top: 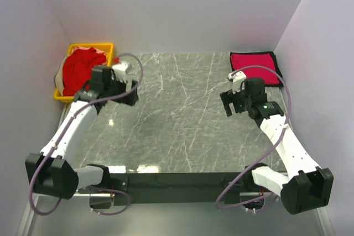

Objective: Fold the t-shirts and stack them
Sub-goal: Grab the tshirt from the pile

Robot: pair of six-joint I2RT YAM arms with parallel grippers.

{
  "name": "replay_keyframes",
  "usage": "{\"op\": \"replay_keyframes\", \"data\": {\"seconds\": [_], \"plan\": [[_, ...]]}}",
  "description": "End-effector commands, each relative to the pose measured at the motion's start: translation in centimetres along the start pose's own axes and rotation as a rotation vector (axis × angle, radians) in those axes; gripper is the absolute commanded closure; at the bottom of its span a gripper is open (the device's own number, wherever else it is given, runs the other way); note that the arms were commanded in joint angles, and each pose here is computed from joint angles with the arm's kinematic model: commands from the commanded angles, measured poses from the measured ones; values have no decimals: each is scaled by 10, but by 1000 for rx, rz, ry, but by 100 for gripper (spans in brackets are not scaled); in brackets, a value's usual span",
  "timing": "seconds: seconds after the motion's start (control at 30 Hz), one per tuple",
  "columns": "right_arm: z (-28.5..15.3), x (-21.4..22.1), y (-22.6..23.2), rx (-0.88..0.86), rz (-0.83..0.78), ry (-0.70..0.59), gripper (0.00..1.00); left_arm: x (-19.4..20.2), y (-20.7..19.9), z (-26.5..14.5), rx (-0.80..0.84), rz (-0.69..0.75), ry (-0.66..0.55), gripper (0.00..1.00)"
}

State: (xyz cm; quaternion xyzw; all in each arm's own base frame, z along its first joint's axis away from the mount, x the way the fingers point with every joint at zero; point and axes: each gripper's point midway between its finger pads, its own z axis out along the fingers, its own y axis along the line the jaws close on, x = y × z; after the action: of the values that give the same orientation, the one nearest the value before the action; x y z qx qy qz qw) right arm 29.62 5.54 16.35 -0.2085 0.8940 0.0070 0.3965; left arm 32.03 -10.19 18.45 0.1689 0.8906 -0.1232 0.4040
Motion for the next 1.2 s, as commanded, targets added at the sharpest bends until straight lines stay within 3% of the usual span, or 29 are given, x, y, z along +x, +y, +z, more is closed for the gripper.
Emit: {"op": "replay_keyframes", "data": {"seconds": [0.0,0.13,0.3,0.5,0.77,1.17], "plan": [[-14,-57,-3,-13,-17,-206,3,-69,19,-16,-8,-55,-142,1],[-9,-62,-5,-10,-11,-210,2,-110,62,-21,-39,-168,-184,1],[-4,-63,0,-50,-31,-183,2,-156,152,-26,-161,-291,-274,1],[10,-60,6,-98,-9,-123,2,-160,256,-7,-286,-409,-291,7],[29,-55,10,-123,30,-74,2,-111,337,50,-422,-427,-133,13],[42,-55,9,-138,25,-1,1,-28,378,98,-584,-407,48,27]]}}
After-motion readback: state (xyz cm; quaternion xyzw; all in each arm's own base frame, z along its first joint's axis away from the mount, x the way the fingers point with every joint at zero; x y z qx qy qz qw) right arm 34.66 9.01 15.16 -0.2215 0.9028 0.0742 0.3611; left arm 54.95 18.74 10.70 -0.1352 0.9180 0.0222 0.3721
